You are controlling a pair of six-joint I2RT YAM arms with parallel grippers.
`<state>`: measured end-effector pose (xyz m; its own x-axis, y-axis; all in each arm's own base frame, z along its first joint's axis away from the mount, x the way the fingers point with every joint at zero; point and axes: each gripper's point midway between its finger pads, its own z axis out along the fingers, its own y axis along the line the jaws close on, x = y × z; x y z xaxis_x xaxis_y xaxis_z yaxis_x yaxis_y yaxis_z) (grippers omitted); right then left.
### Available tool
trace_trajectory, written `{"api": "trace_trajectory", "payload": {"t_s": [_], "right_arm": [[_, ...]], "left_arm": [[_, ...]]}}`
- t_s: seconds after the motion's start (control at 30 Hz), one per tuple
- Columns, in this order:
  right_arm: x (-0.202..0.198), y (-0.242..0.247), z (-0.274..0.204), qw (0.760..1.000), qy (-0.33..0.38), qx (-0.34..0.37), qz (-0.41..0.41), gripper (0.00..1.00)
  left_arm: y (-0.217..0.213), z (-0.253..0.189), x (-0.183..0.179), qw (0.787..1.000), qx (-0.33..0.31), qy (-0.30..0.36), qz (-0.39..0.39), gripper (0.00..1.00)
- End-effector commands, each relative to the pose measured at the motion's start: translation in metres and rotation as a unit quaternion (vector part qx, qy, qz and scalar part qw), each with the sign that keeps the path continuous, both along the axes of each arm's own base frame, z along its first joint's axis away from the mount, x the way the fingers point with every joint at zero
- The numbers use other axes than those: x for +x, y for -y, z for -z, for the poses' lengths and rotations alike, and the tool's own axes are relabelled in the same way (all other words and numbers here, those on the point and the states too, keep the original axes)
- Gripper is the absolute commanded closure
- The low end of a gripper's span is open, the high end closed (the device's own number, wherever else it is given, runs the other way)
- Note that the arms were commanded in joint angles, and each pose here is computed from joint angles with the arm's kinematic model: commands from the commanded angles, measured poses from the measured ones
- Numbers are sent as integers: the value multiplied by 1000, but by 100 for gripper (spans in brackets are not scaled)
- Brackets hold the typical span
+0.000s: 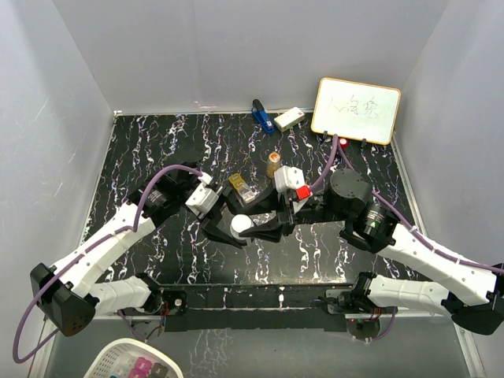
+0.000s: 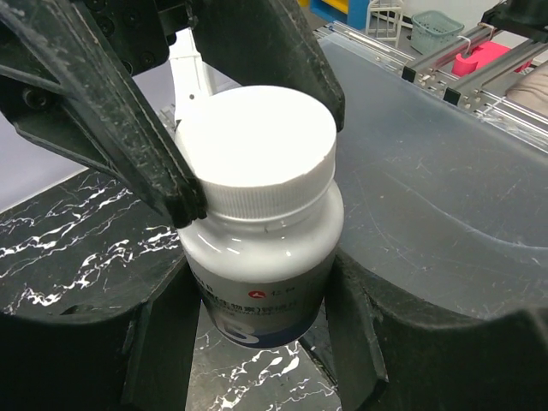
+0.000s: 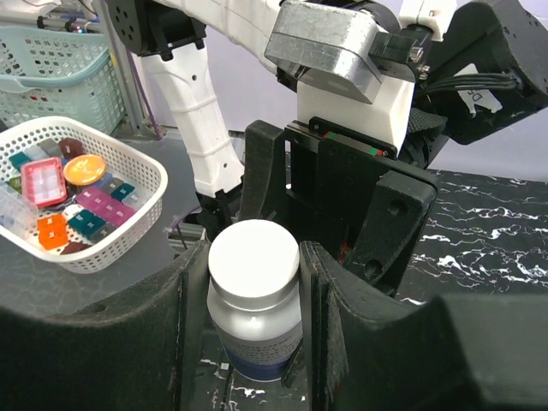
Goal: Sort the pills into containers
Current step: Unscrew the lid of the pill bottle.
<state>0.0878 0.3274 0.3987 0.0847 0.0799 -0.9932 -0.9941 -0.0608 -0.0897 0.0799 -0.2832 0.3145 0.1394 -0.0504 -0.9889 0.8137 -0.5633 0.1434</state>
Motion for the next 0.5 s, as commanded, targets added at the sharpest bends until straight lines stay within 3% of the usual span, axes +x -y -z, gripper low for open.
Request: {"api": "trace_trajectory", "payload": {"t_s": [0.0,0.47], "right_arm": [[-14,26,-85,989,93,116,0,100],[-11,19,-118,980,137,143,-4,100]], "left_arm": [[-16,-18,-29,996,-44,-13,73,100],[-9,-10,-19,999,-30,-2,45,100]]}}
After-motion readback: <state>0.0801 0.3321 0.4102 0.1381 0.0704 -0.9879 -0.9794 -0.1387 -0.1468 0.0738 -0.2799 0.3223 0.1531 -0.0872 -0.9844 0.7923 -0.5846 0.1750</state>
